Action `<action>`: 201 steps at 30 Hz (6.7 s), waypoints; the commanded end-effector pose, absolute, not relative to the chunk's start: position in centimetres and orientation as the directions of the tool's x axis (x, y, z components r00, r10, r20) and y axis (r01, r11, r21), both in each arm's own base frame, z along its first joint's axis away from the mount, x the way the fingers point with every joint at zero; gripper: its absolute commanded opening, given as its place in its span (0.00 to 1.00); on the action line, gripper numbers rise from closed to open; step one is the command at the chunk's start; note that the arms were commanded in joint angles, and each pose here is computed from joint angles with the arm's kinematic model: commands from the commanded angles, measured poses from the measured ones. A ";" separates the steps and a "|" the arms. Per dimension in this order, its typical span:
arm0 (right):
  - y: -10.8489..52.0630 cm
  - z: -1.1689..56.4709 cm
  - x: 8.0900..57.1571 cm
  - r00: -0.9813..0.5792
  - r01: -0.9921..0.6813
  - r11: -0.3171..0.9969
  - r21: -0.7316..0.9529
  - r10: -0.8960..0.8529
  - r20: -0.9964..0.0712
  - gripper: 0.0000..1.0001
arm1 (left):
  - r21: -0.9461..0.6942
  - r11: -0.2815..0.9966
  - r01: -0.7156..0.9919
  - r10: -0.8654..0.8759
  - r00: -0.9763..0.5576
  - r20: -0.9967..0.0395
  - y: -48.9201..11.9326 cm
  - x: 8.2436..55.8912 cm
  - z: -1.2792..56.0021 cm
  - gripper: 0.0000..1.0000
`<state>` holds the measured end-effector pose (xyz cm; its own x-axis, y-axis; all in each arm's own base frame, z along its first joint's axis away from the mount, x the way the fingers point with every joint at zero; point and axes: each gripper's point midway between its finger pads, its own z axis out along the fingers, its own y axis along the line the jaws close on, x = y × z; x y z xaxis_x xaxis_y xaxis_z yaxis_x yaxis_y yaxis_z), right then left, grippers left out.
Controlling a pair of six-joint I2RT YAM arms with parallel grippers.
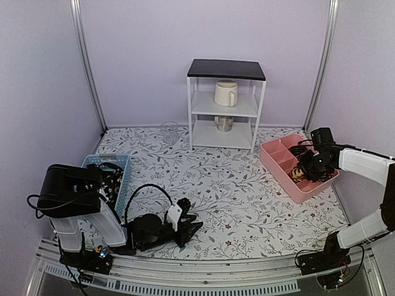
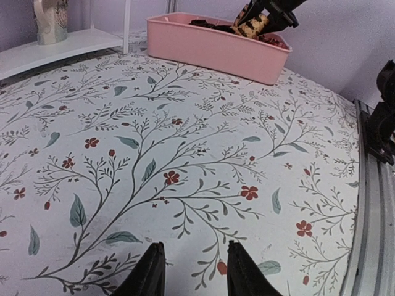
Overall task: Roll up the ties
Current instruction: Place the tie in the storage box, then adjust the tie in the storage box.
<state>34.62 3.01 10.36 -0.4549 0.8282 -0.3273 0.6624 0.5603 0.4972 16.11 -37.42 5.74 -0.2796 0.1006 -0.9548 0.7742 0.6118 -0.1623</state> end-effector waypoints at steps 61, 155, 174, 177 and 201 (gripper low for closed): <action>2.3 6.5 33.6 -0.507 0.847 0.530 0.045 0.830 -0.231 0.55 | -0.116 0.687 0.717 0.065 -0.219 -0.973 -34.7 16.9 6.4 0.38; 1.3 17.7 34.8 -0.700 0.430 0.890 0.149 0.434 -0.567 0.54 | -0.088 0.690 0.719 0.089 -0.205 -0.975 -34.8 17.1 6.1 0.39; 2.9 12.5 34.1 -0.880 -0.130 0.988 -0.088 -0.156 -0.448 0.50 | -0.089 0.674 0.733 0.103 -0.213 -0.972 -35.3 16.8 5.8 0.39; 2.5 11.6 33.8 -0.891 -0.128 0.987 -0.099 -0.159 -0.426 0.50 | -0.087 0.679 0.729 0.105 -0.213 -0.971 -35.2 16.9 5.8 0.39; 1.6 7.9 35.7 -0.901 -0.158 0.985 -0.066 -0.172 -0.399 0.50 | -0.066 0.676 0.734 0.136 -0.213 -0.967 -36.0 17.0 5.3 0.38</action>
<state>35.05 1.66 8.76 -0.9025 -0.1697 -0.3959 -0.1468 0.9853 -0.0878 17.27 -35.58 5.65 -0.2236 0.1138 -0.9680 0.7260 0.6821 -0.0875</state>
